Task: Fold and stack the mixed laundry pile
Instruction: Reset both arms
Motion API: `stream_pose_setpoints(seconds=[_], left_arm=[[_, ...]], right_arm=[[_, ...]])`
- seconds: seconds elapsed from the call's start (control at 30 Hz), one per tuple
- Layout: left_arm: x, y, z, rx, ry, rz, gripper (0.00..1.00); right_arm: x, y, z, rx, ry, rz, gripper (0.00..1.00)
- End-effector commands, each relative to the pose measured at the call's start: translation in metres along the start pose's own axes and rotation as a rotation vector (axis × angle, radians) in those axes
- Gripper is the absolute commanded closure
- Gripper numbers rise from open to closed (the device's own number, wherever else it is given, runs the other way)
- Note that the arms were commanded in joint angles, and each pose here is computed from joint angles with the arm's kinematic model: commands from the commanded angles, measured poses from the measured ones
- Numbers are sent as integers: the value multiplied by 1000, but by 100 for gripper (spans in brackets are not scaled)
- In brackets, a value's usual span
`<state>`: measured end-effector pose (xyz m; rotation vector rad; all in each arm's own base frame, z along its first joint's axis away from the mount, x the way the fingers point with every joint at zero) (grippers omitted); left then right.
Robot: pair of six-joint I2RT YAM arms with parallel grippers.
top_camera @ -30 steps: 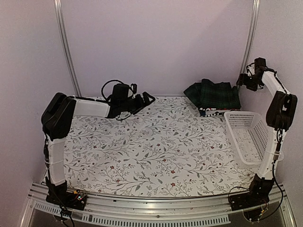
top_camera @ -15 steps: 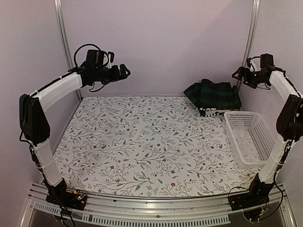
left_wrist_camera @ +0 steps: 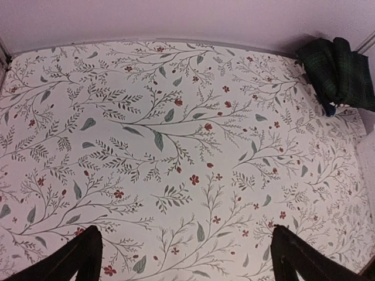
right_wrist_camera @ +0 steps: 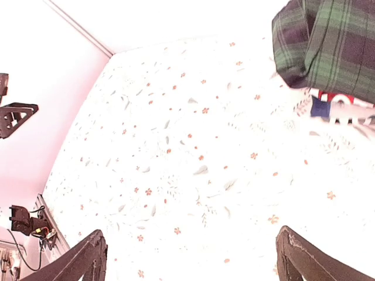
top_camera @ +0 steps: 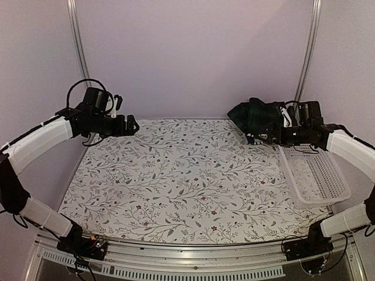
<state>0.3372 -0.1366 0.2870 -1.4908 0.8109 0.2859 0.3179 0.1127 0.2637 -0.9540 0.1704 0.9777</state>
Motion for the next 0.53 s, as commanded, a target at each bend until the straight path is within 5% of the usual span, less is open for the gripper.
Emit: stream_pose_setpoints(seconds=[0.0,0.23,0.5], left_arm=[[14,62,3,-62,10,130,0],[31,126,6,-155,42,193,0],[36,129,6,-134,25,186,0]], right_arm=[[-1,36,-1,27,-6,-36,1],[1,88,-17,91,5,1,1],[6,98,-24,96,12,14,1]])
Point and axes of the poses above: each gripper's point midway between its finger pads, its own x axis out along the fingers, its own z axis along the line the jaws close on, y = z × x, the point moved 7 cm from there along -x, back along the fingers, and after that the axes turned 10 degrees about x, right-handed, at the moved point
